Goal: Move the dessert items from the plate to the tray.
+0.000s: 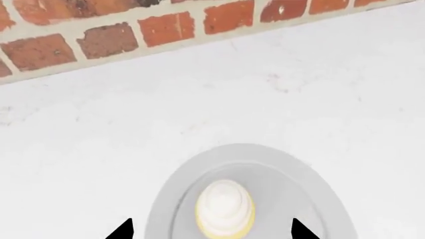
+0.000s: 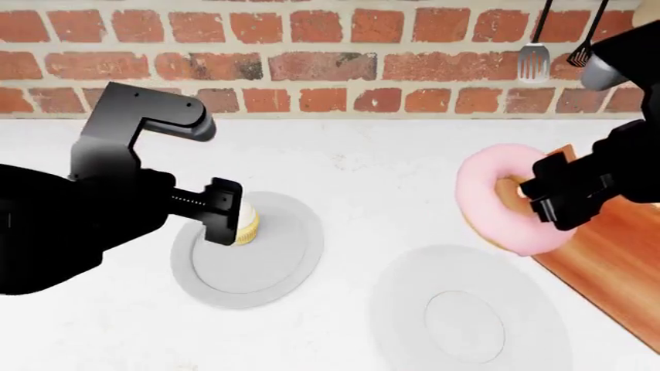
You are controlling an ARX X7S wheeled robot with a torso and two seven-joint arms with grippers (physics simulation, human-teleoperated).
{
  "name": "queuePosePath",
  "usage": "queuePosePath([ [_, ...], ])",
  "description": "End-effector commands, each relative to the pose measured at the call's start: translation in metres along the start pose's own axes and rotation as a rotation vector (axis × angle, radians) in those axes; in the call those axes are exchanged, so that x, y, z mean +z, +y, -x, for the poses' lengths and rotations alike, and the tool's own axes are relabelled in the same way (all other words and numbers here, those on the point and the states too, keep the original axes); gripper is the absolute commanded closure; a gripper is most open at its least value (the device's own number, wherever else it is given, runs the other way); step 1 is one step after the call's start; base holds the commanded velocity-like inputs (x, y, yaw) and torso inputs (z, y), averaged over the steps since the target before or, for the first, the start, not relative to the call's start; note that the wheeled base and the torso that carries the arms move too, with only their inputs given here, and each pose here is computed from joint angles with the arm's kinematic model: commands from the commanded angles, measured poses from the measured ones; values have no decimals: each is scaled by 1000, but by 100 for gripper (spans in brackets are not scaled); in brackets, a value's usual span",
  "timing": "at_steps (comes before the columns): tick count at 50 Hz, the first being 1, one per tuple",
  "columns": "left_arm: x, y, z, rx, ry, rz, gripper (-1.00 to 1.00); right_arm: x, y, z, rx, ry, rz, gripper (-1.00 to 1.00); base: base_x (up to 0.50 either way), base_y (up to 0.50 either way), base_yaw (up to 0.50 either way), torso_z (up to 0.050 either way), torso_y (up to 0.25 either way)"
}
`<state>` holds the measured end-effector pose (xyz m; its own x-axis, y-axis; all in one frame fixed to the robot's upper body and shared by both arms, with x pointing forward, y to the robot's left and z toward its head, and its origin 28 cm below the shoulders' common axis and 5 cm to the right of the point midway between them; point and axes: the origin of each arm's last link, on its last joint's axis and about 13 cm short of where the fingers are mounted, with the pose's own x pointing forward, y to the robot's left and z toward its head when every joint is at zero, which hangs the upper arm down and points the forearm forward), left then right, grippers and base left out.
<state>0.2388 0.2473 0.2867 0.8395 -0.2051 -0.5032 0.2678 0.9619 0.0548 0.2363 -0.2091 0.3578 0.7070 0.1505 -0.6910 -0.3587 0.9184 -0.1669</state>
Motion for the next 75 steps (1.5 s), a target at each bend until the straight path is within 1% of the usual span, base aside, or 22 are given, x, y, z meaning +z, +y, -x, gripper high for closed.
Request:
queuePosePath([
  [1,-3,2,-16,-20,13,-2,-100,3,-1,6,-2,-18,8,100,0,0,0,0,0],
  [18,-14,-4,-33,-63,45,-11,-100,2,-1,3,4,-20,7,100,0,0,0,0,0],
  [20,-16,-5,-35,-78,53,1,-100,2,-1,3,5,-20,7,100,0,0,0,0,0],
  [38,-27,-2,-46,-42,75,0,-100,1,0,-1,6,-19,10,100,0,0,0,0,0],
  [55,-33,-3,-59,-61,79,14,-100,-1,1,-2,7,-30,14,100,0,0,0,0,0],
  [66,-35,-4,-65,-34,92,-8,-100,-3,1,-6,12,-32,15,100,0,0,0,0,0],
  [75,-38,-3,-73,-39,101,1,-100,-5,0,-6,13,-33,9,100,0,0,0,0,0],
])
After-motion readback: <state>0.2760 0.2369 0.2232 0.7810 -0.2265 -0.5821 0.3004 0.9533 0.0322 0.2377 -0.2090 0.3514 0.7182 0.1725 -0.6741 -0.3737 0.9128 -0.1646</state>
